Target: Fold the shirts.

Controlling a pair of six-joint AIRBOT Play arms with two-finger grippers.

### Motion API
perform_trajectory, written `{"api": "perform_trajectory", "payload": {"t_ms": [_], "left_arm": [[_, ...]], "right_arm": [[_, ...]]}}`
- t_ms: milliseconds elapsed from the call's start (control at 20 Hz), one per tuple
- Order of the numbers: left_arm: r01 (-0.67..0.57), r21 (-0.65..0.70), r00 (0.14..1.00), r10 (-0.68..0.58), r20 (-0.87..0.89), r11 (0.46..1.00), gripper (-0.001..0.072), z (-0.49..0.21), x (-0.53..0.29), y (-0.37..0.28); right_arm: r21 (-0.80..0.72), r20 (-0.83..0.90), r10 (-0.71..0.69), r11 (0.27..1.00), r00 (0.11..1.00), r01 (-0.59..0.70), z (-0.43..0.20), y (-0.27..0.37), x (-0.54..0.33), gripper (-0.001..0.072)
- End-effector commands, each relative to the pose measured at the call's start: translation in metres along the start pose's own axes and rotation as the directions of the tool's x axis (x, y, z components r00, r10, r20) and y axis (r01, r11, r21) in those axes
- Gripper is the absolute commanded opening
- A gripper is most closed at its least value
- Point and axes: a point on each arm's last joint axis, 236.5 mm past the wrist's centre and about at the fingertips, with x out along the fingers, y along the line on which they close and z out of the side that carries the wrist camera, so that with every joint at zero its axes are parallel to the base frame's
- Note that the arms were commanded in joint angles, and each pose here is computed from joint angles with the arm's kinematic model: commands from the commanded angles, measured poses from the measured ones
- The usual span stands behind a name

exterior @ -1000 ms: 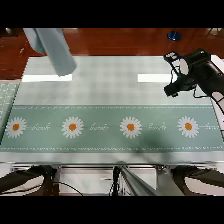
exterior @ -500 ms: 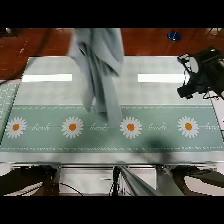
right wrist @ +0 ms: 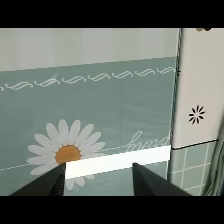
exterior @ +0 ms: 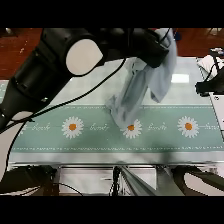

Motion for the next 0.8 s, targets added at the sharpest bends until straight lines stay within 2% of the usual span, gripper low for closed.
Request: {"api": "perform_trajectory", "payload": {"t_ms": [0,150,350,550,750], "left_arm": [[-0.031,0.016,0.999,0.031,-0.016,0.999,0.0031,-0.002,0.0,0.011],[-0.166,0.01,0.935,0.161,-0.316,0.986,0.0031,-0.078,-0.006,0.081],[-0.314,-0.039,0.751,0.222,-0.622,0.949,0.0031,-0.178,-0.025,0.161],[-0.393,-0.059,0.592,0.203,-0.78,0.918,0.0031,-0.267,-0.046,0.206],[-0.429,-0.086,0.412,0.11,-0.905,0.899,0.0031,-0.358,-0.077,0.205]], "right_arm": [[0.038,0.029,0.047,0.998,0.998,-0.048,0.005,0.0,0.0,0.0471],[0.025,0.05,0.094,0.995,0.994,-0.095,0.01,0.012,-0.001,0.0473],[-0.027,0.076,0.187,0.982,0.979,-0.185,0.016,0.034,-0.004,0.0479],[-0.054,0.086,0.256,0.966,0.963,-0.252,0.018,0.05,-0.008,0.0478],[-0.075,0.107,0.32,0.947,0.941,-0.313,0.024,0.066,-0.012,0.0477]]}}
